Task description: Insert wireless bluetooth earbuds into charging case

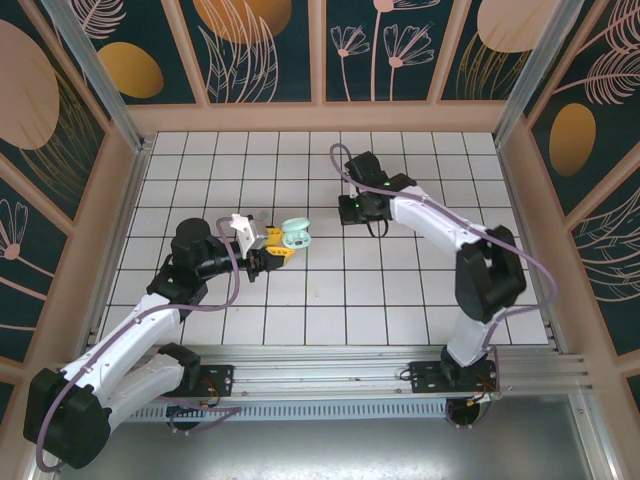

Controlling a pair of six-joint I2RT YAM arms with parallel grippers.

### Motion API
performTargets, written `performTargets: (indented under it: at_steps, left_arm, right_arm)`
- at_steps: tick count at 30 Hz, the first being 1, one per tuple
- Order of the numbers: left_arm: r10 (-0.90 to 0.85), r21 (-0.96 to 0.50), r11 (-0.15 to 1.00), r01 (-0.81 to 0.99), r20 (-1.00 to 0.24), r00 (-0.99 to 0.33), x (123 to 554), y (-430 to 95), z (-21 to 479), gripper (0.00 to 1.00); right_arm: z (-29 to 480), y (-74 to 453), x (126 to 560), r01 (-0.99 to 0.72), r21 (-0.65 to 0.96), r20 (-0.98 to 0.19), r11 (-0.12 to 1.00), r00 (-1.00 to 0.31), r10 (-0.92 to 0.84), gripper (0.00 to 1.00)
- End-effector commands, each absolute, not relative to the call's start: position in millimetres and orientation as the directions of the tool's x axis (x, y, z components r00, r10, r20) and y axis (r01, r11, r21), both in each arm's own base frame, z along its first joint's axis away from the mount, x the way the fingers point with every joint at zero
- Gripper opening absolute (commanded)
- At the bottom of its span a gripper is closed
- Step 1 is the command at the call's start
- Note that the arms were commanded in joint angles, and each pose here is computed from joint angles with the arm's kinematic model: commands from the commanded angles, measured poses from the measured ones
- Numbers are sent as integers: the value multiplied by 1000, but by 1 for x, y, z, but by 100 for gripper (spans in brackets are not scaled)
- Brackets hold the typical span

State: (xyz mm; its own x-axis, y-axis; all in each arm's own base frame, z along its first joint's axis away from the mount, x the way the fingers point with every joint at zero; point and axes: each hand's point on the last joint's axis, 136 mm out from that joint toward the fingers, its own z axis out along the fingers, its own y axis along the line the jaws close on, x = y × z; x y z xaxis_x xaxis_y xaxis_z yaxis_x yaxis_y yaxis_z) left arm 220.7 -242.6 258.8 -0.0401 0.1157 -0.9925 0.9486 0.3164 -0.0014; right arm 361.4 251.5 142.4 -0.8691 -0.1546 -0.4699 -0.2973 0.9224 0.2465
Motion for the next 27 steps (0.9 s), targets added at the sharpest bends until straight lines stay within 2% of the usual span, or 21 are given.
performTargets:
  at_steps: [1,14,27]
  left_arm:
    - [117,18,316,948,-993,-20,223,-244,266,6]
    - [105,-23,281,959,-993,-55,235,-255,268,5]
    - [114,-54,262,963,-990,-87,242,-262,263,5]
  right_arm:
    - [168,247,338,-388,226,-506,893,-831,-233,9]
    - [251,267,263,-670,146,-666,728,-610,-428,9]
    - [274,286,224,-774,107,-703,624,-503,-503,9]
